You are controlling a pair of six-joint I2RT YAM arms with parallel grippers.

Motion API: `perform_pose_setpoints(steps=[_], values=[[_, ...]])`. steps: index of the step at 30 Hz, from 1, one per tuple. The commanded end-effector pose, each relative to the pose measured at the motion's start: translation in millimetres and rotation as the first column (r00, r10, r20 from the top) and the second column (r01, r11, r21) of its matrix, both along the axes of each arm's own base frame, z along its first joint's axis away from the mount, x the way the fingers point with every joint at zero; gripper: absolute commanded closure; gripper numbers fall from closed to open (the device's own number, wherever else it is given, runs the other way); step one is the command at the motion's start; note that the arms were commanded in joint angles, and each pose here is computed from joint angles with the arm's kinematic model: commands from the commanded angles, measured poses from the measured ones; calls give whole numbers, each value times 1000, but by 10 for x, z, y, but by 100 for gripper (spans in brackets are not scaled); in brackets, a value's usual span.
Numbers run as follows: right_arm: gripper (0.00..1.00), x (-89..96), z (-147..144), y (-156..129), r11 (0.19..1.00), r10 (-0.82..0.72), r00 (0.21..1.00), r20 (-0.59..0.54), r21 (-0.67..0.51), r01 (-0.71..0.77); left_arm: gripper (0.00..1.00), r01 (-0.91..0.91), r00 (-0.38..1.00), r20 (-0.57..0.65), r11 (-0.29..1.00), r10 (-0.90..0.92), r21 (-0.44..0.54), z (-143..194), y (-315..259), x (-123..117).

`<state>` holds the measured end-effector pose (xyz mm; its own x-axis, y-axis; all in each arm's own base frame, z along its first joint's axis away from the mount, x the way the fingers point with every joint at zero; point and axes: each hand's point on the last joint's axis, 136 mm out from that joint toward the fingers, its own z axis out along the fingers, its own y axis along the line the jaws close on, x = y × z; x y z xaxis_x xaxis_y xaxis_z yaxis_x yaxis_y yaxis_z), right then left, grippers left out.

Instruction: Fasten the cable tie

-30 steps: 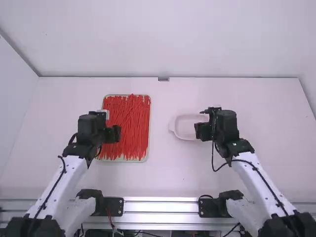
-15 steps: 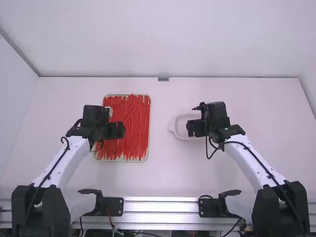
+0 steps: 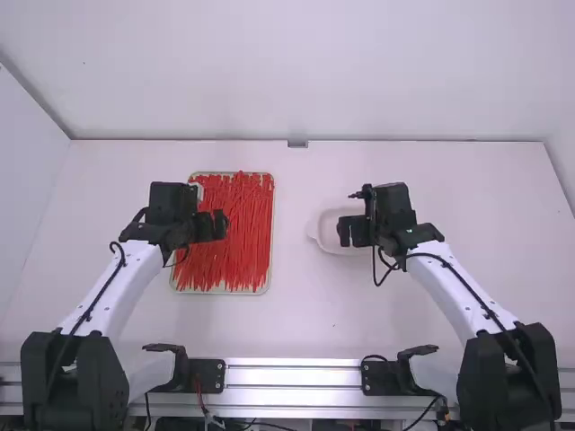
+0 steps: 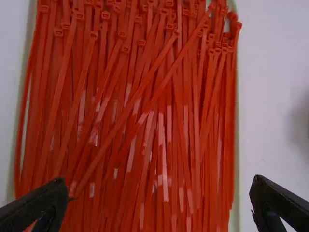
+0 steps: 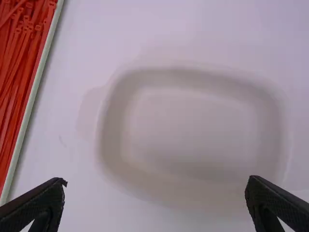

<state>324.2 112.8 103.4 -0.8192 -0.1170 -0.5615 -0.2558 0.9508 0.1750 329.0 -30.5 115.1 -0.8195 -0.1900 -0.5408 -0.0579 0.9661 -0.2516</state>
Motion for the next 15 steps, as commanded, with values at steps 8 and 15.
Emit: perform_pose_setpoints(steps=[8, 15], values=[[0, 93, 181, 51, 1000, 10, 999, 49, 13, -11, 1, -34, 999, 17, 999, 34, 25, 84, 58, 78], [0, 122, 205, 63, 1000, 11, 998, 65, 17, -12, 1, -35, 998, 51, 999, 34, 23, 176, 57, 150]])
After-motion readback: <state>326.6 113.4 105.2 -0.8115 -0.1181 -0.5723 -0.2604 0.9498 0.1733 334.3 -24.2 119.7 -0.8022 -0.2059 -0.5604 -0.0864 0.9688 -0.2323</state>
